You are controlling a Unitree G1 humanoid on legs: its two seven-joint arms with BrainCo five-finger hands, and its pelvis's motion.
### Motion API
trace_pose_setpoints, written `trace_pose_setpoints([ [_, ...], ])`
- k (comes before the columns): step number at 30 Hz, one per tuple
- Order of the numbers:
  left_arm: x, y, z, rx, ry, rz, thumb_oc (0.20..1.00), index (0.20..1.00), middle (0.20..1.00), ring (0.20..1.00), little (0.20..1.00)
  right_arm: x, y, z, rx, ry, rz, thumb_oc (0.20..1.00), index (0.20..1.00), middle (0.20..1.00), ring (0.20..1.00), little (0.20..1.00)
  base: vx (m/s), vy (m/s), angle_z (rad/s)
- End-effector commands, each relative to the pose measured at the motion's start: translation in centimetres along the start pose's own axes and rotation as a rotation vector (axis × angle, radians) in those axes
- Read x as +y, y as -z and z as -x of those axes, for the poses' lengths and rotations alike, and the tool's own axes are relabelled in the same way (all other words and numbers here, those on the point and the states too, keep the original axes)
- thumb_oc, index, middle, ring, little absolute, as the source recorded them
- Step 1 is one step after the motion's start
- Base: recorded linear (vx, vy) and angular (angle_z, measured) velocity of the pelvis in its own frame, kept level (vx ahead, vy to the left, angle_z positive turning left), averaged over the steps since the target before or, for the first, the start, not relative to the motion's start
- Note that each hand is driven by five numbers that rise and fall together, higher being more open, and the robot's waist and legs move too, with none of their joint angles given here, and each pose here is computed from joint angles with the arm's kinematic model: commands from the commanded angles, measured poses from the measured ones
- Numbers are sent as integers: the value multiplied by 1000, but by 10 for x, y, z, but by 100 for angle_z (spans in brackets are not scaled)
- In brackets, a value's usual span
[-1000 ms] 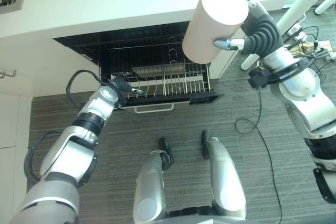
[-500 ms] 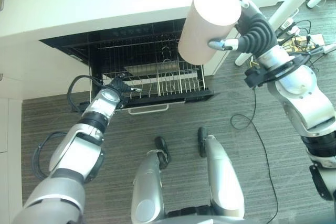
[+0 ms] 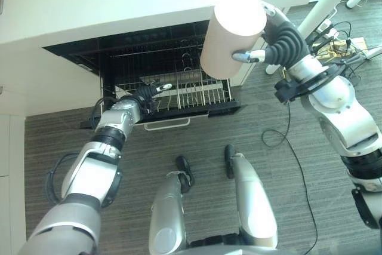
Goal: Place the dishes in the dishwasher.
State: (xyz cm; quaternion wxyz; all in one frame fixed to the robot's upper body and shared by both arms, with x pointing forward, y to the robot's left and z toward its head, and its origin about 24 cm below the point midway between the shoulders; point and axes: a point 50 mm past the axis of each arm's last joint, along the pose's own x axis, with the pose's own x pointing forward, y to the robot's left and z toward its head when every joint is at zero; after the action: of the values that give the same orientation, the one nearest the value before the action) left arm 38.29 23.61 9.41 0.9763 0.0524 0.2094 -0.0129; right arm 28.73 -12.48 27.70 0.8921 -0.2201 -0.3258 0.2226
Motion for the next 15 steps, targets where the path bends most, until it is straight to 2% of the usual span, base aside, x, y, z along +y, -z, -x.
trace_pose_setpoints([
  [1,32,0,7,79,-153,-259,1000,1000,1000,1000,1000,-10,-31,-7,-147,36,15,200,200,200,200,200,0,0,0],
  [10,53,22,14,310,-181,-468,1000,1000,1000,1000,1000,-9,-36,-7,-146,17,34,200,200,200,200,200,2,21,-3],
  [15,53,41,18,425,-84,-489,1000,1000,1000,1000,1000,-11,-38,-4,-141,-3,48,200,200,200,200,200,9,44,-6],
])
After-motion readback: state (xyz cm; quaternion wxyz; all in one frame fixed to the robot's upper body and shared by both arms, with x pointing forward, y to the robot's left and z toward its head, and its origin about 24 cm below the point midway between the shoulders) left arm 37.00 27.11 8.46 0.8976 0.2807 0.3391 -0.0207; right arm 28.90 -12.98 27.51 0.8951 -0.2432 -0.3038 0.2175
